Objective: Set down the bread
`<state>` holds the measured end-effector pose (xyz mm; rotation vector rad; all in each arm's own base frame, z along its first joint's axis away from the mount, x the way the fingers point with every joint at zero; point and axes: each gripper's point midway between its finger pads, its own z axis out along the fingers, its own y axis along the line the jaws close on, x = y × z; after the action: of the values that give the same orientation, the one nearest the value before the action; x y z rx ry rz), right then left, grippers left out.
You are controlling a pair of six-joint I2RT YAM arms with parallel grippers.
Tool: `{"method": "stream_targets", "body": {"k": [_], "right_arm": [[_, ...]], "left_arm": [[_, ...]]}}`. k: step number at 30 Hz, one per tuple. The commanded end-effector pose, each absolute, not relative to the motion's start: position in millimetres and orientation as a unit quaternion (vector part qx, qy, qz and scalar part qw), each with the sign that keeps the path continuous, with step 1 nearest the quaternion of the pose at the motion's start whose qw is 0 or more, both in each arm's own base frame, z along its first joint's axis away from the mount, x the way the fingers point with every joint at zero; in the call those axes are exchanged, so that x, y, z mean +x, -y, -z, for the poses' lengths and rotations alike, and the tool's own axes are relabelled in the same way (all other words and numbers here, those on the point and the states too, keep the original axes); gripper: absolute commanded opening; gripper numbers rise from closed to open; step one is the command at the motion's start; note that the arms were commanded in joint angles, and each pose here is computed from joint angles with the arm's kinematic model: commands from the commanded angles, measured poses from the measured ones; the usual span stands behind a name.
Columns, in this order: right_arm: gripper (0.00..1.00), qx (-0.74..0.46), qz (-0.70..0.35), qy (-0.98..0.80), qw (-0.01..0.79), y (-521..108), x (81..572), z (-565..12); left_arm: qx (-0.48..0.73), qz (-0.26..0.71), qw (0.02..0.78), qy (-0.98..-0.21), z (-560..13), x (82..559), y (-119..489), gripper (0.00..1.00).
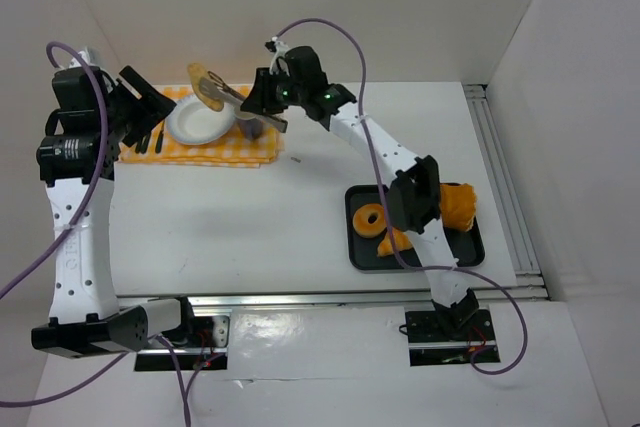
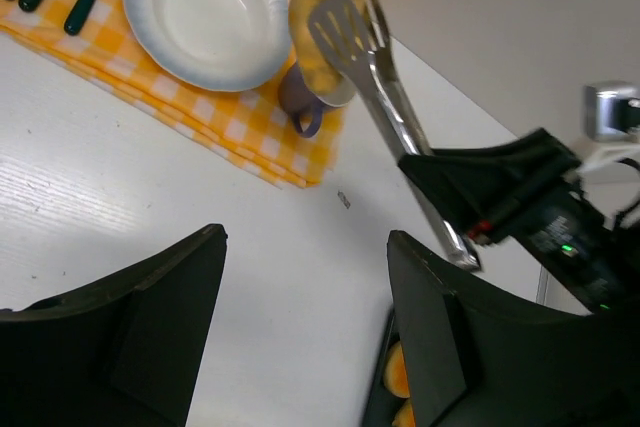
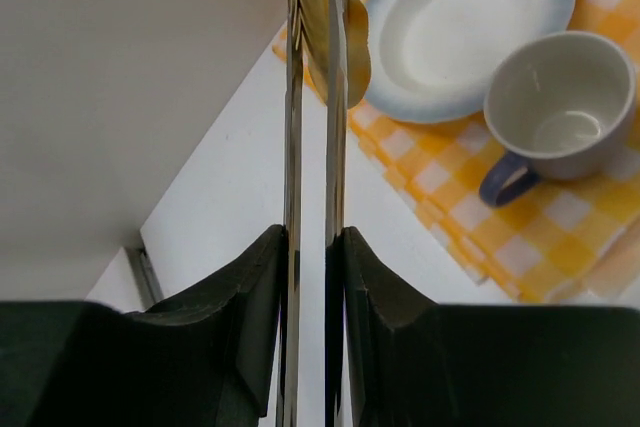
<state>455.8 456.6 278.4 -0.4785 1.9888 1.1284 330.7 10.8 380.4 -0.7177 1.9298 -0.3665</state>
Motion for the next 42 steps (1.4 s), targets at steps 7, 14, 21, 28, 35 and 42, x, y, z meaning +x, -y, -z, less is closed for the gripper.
{"method": "stream_targets", "body": {"k": [7,14,21,28,35,42], "right_arm": [[0.09,-0.202,-0.534,-0.652,0.499,-513.2,501.6,-291.3],[0.09,-0.178,-0.529,-0.653,0.512,-526.3,520.0,-248.0],[0.09,-0.169,-0.526,-0.664,0.504,-538.0,528.1,-203.9],[0.41,-0.172,-0.525,-0.671,0.495,-539.1,527.2,-191.5],[0.61,-0.184,-0.529,-0.650,0.513,-533.1,518.2,-241.4],[0.61,-0.195,-0.534,-0.639,0.518,-522.5,500.9,-291.9]], "left_arm": [[-0.289,0.162,0.520,-0.787,-397.5,330.1,-9.9,0.78],[-0.282,0.160,0.511,-0.796,-388.6,330.5,-8.8,0.78],[-0.275,0.171,0.504,-0.801,-382.2,335.5,-4.2,0.78],[-0.264,0.174,0.495,-0.809,-373.8,338.9,-1.7,0.78],[-0.254,0.189,0.495,-0.809,-376.5,339.5,4.3,0.78],[-0.240,0.198,0.506,-0.804,-386.3,337.0,8.2,0.78]]}}
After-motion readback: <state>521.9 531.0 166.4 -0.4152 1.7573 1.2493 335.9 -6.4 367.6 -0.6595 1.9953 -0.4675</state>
